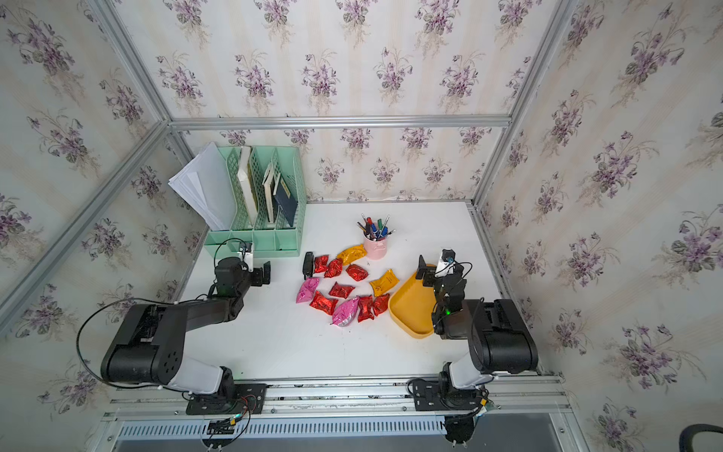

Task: Put the tea bags into the storage box
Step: Adjust the storage box at the center of the board.

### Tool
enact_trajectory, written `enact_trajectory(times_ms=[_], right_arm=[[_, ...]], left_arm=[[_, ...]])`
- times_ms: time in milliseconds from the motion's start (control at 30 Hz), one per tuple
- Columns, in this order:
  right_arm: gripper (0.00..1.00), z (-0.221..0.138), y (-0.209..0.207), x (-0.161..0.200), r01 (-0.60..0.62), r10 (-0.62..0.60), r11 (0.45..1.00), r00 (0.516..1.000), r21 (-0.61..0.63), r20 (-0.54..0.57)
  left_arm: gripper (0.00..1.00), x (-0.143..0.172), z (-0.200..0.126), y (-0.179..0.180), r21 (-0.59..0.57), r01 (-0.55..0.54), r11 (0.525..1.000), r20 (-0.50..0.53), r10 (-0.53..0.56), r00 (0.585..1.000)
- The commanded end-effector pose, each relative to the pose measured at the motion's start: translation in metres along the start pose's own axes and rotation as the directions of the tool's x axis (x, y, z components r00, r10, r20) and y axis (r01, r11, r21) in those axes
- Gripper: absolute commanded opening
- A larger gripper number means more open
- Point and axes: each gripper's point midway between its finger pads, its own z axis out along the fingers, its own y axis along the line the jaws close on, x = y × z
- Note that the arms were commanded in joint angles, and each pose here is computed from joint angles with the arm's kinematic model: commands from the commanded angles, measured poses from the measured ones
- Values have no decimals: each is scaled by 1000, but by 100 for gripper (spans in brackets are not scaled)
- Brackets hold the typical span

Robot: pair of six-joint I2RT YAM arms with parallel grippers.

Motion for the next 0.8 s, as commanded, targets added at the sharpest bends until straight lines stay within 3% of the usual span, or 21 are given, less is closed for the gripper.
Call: enact_trajectory(times_ms=[0, 667, 767], right_arm=[[100, 0, 1, -4, 2, -2, 1000, 1000, -3, 15], [100, 3, -3, -9, -4, 3, 1000, 1000, 22, 6], [100, 16, -12, -35, -24, 30, 996, 997, 88, -67]], left_arm=[[99, -9, 0, 1, -1, 5, 1000, 31, -5, 999], [99, -11, -2, 2, -6, 5, 1000, 42, -5, 999], [99, -34, -5, 11, -37, 18, 999, -67, -20, 998]])
